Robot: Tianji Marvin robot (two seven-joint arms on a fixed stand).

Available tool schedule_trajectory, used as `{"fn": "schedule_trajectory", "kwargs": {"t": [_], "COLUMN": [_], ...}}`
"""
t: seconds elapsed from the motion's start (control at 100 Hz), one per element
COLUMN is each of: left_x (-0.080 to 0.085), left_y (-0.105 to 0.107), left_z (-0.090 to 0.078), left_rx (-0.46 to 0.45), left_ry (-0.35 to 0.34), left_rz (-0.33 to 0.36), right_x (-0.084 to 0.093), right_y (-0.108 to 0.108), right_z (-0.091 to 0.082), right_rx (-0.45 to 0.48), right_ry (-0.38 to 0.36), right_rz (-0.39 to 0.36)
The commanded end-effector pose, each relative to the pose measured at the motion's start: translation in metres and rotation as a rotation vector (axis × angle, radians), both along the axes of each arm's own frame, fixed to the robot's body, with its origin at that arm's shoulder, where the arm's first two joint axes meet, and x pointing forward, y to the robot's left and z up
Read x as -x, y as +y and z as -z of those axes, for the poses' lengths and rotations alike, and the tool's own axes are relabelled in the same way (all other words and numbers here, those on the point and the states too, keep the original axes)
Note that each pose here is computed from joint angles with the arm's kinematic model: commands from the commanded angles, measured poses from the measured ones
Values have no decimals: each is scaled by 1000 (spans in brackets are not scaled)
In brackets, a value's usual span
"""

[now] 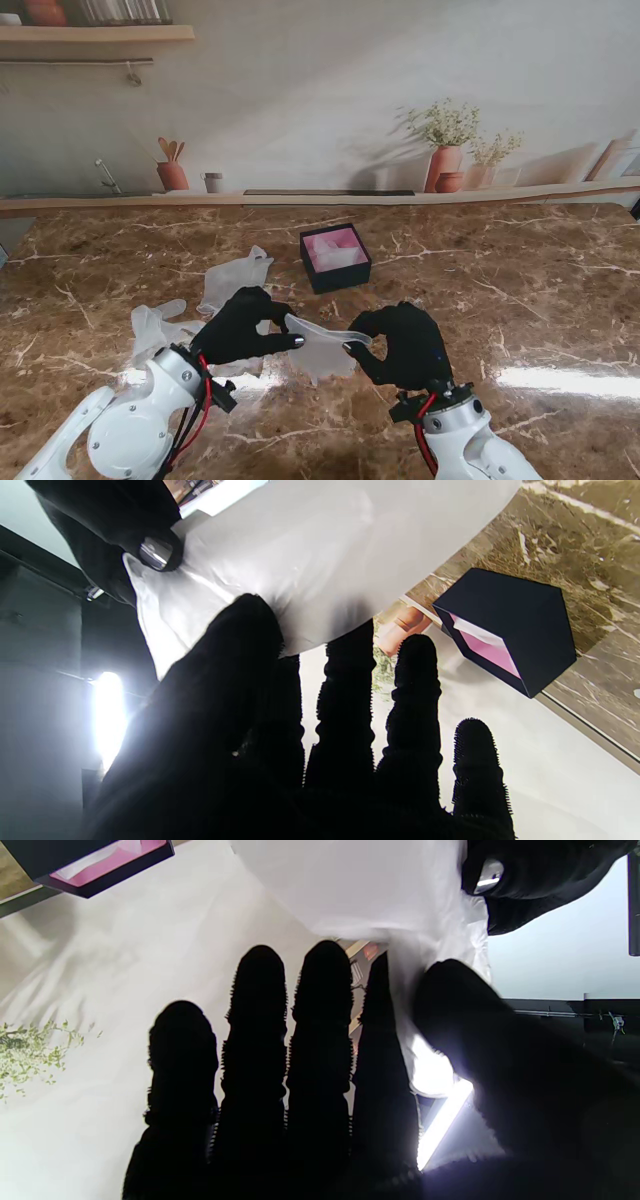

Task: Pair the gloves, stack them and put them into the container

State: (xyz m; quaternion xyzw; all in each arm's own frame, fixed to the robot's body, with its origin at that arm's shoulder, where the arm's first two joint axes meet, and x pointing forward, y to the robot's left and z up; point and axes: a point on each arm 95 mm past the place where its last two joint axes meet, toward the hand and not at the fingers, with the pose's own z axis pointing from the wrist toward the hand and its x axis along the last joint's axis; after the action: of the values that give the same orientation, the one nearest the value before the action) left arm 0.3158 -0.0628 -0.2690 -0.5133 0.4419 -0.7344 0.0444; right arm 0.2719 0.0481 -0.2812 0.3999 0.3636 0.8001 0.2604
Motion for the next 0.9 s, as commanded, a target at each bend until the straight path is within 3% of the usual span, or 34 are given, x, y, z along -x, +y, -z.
{"fn": "schedule_trajectory", "kwargs": {"t": [0.0, 0.2, 0.36, 0.51, 0.62, 0.74, 0.89], "left_x": [9, 26, 35, 34, 27, 16, -3], "left_y": [1, 5, 9, 10, 10, 8, 1], "left_z": [4, 2, 2, 8, 18, 32, 51], "left_rx": [-8, -24, -22, -35, -55, -98, -163], "left_ry": [19, 56, 135, 182, 227, 264, 271], "left_rz": [16, 116, 213, 236, 224, 191, 121], "right_x": [9, 28, 41, 44, 34, 11, -24], "right_y": [-1, -6, -9, -10, -13, -15, -16], "right_z": [2, -8, -16, -17, -9, 5, 26], "right_rx": [19, 34, 25, 23, 70, 107, 165], "right_ry": [34, 102, 153, 245, 357, 474, 551], "right_rz": [-19, -105, -156, -187, -181, -156, -127]}}
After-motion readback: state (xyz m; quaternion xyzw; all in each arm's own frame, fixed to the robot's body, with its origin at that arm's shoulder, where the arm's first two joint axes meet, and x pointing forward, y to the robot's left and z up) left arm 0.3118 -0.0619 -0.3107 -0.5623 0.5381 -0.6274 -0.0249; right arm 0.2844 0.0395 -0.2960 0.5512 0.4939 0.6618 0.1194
